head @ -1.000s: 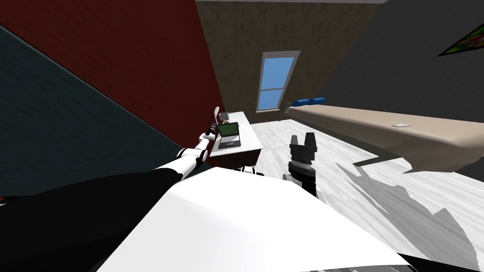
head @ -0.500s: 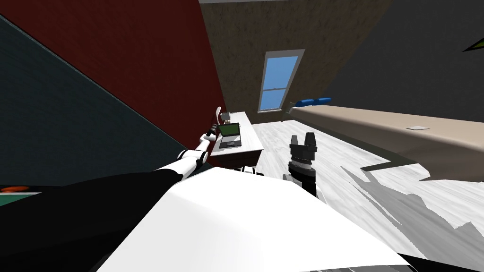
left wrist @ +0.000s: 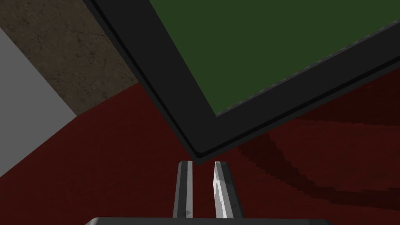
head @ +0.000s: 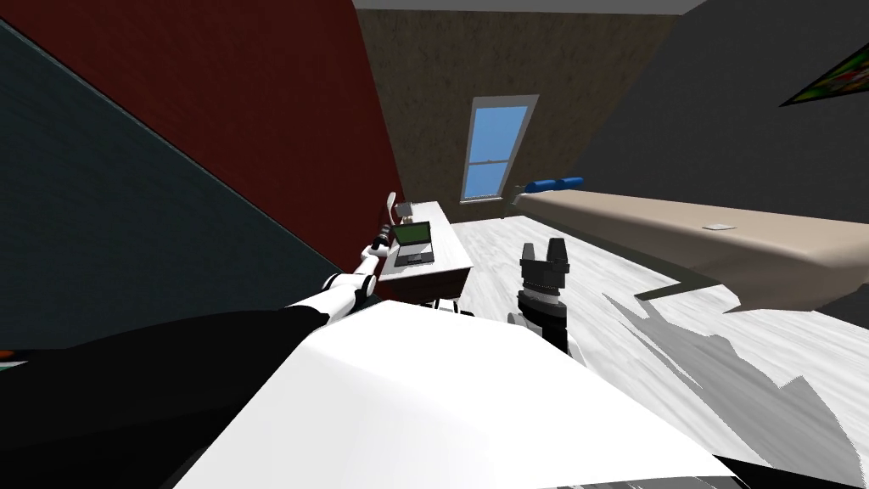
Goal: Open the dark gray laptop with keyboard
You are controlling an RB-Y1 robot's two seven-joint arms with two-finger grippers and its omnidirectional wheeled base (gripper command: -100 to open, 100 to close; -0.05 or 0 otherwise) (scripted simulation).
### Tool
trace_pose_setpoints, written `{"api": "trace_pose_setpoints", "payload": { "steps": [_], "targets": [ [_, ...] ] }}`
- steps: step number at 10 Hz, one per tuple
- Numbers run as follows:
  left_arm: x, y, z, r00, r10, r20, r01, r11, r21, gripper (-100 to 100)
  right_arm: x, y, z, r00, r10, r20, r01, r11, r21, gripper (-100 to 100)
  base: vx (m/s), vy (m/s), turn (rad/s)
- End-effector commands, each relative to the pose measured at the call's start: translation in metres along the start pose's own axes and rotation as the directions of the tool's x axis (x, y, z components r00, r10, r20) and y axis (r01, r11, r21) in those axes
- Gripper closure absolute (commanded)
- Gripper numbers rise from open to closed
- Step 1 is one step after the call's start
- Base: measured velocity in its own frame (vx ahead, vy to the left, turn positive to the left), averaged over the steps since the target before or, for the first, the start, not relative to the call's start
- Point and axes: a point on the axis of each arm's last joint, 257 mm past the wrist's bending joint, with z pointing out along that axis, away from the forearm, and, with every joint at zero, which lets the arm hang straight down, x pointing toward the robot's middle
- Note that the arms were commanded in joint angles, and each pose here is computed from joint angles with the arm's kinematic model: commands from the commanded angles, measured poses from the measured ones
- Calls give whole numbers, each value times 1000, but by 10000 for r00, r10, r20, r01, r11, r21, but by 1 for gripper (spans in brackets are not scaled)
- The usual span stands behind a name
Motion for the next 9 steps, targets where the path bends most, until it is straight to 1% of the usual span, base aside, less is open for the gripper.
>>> {"api": "trace_pose_setpoints", "payload": {
  "steps": [1,2,3,4,5,6,7,8,9],
  "targets": [
    [4,-2,-8,9997,-9,256,-3,9990,440,100,0,0,0,10000,0,0,0,10000,-1,0,-21,28,-50],
    [6,7,-16,9991,-2,435,-16,9991,423,100,0,0,0,10000,0,0,0,10000,0,0,-22,33,-75],
    [4,-2,-16,9985,-9,544,-32,9972,743,100,0,0,0,10000,0,0,0,10000,-1,0,-19,30,-52],
    [6,8,-24,9972,7,741,-58,9976,693,100,0,0,0,10000,0,0,0,10000,0,0,-20,36,-63],
    [4,3,-25,9967,1,816,-74,9960,890,100,0,0,0,10000,0,0,0,10000,0,0,-21,28,-50],
    [3,0,-25,9963,-3,858,-83,9950,1000,100,0,0,0,10000,0,0,0,10000,0,0,-11,9,-14],
    [4,7,-34,9938,19,1111,-132,9947,1016,100,0,0,0,10000,0,0,0,10000,0,0,-14,24,-77],
    [2,2,-35,9928,9,1200,-157,9923,1228,100,0,0,0,10000,0,0,0,10000,0,0,-18,27,-47],
    [3,11,-44,9895,45,1446,-214,9931,1155,100,0,0,0,10000,0,0,0,10000,0,0,-18,34,-76]
  ]
}}
